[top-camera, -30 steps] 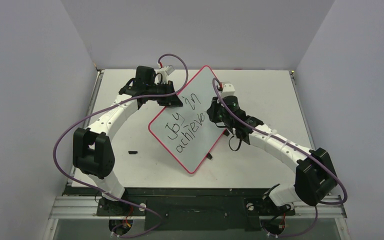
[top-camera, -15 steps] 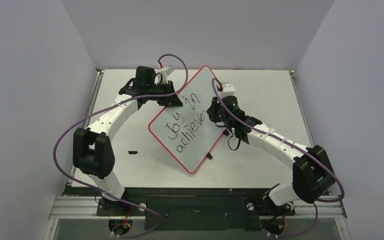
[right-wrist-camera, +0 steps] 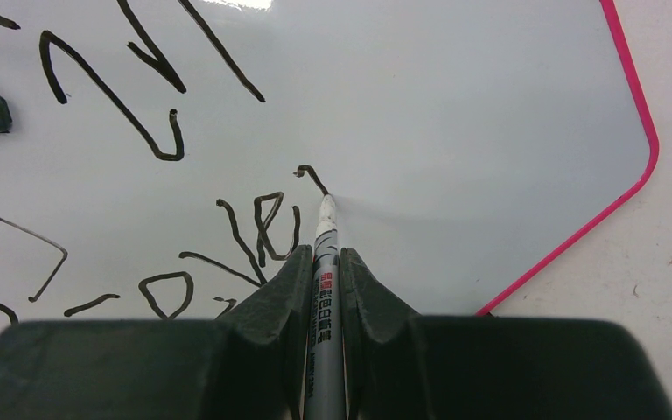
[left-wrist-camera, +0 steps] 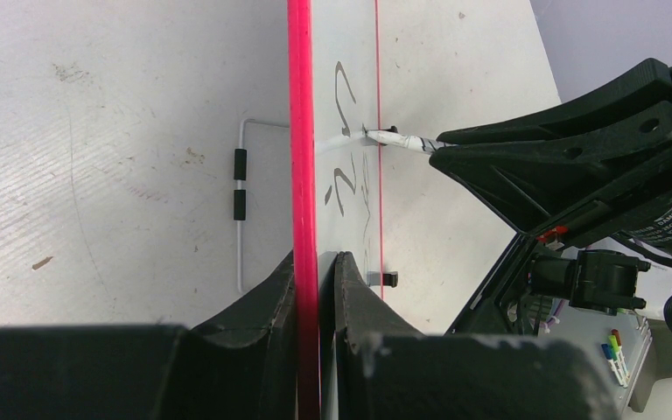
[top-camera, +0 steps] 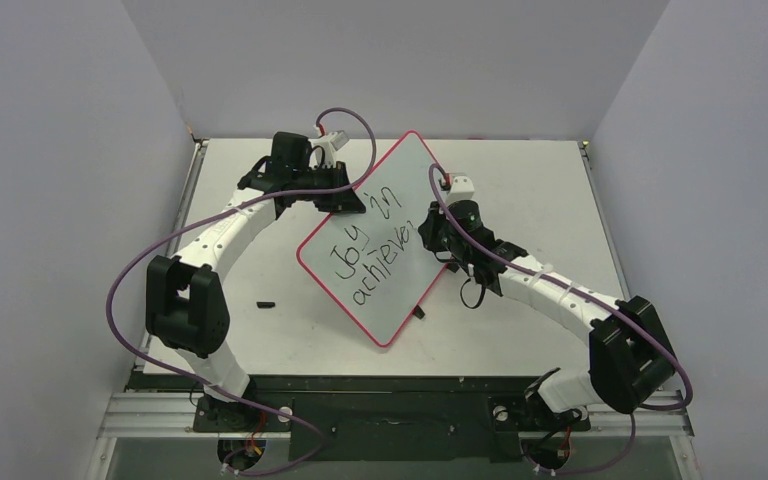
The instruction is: Write a sentence on the whiteboard
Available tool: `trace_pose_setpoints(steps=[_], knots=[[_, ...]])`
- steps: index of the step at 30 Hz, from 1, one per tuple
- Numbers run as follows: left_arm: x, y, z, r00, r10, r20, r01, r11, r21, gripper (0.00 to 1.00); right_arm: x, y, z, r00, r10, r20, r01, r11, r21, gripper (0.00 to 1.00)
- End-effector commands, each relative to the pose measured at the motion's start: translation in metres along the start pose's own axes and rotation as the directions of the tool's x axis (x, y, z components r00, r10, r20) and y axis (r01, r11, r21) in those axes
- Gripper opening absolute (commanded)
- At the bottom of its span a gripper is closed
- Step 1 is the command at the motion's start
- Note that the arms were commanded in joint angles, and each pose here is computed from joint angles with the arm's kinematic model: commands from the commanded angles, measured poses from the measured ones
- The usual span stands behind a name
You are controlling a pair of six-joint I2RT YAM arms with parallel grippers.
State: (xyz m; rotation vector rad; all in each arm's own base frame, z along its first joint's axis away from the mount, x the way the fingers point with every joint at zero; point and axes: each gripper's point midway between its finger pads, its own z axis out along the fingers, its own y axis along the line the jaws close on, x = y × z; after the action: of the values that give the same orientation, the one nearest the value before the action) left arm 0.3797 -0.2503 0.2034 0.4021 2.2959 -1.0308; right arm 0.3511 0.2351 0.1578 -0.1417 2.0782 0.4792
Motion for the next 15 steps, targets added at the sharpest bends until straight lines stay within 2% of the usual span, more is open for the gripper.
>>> trace_pose_setpoints(steps=[1,15], knots=[[0.007,0.010,0.014,0.983,0.183,-0.020,-0.184,0.980,-0.072,0.00,-0.008,0.009,-0.002,1.000,0.015,0.019,-0.014,0.999,-0.029,0.00],[0.008,0.010,0.014,0.983,0.183,-0.021,-0.184,0.980,-0.071,0.00,-0.040,0.017,0.014,0.998,0.007,0.058,-0.005,1.000,-0.024,0.00]])
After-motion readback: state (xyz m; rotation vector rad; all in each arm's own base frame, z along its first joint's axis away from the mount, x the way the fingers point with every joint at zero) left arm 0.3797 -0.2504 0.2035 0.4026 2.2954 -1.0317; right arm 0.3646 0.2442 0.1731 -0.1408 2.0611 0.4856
